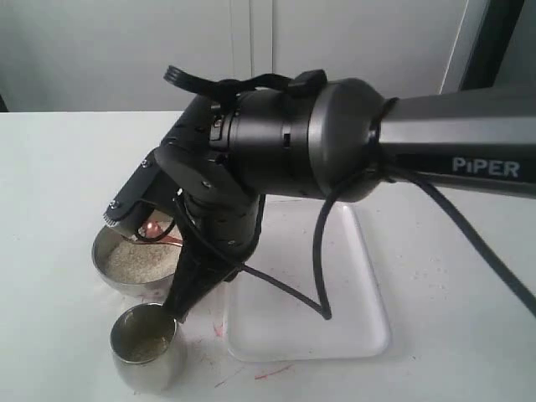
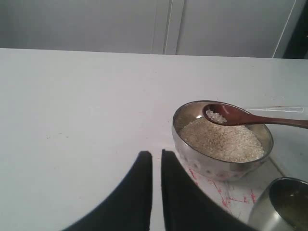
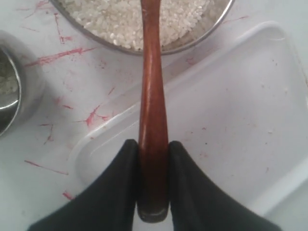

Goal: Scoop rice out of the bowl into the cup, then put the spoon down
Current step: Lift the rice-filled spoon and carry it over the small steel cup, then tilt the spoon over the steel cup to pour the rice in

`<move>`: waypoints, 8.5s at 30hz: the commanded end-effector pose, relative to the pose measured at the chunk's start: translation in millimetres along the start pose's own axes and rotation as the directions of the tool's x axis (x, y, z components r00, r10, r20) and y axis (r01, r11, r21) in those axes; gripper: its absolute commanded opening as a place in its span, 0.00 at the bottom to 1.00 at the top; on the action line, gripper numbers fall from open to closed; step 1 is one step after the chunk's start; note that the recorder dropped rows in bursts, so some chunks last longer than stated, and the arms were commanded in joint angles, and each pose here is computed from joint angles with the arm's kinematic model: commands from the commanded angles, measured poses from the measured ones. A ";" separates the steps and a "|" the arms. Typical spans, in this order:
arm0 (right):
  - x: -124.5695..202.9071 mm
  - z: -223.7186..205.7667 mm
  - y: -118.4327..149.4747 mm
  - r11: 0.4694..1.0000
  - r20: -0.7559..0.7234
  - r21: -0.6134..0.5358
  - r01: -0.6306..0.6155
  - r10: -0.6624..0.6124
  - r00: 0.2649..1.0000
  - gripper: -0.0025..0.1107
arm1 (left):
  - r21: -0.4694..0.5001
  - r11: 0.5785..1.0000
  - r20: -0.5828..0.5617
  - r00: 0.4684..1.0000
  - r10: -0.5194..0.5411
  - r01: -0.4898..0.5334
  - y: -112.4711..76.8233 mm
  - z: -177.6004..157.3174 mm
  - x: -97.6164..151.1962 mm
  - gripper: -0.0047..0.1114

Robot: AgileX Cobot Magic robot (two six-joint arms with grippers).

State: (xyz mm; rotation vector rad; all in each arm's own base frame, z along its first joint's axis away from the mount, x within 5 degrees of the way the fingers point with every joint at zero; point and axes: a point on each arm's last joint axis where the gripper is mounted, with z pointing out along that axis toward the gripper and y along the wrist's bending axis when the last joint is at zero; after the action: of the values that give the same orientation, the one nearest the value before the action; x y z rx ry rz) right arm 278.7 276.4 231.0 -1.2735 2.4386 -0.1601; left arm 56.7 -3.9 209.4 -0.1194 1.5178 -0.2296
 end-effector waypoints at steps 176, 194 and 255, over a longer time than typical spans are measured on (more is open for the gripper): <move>97.2 -31.1 25.0 0.696 0.145 0.440 0.568 -0.679 0.720 0.02 | 0.004 1.000 0.011 1.000 -0.011 0.011 -0.5 -0.5 -1.7 0.16; 109.8 -21.2 43.3 0.685 0.129 0.409 0.603 -0.697 0.705 0.02 | 0.004 1.000 0.011 1.000 -0.011 0.011 -0.5 -0.5 -1.7 0.16; 110.2 -28.5 53.0 0.674 0.104 0.489 0.554 -0.675 0.730 0.02 | 0.004 1.000 0.011 1.000 -0.011 0.011 -0.5 -0.5 -1.7 0.16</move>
State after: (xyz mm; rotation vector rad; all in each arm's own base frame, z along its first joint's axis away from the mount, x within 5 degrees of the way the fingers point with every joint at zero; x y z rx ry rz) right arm 171.5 215.8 212.6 -1.7189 1.5100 -0.6387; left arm 56.7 -3.9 209.4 -0.1194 1.5178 -0.2296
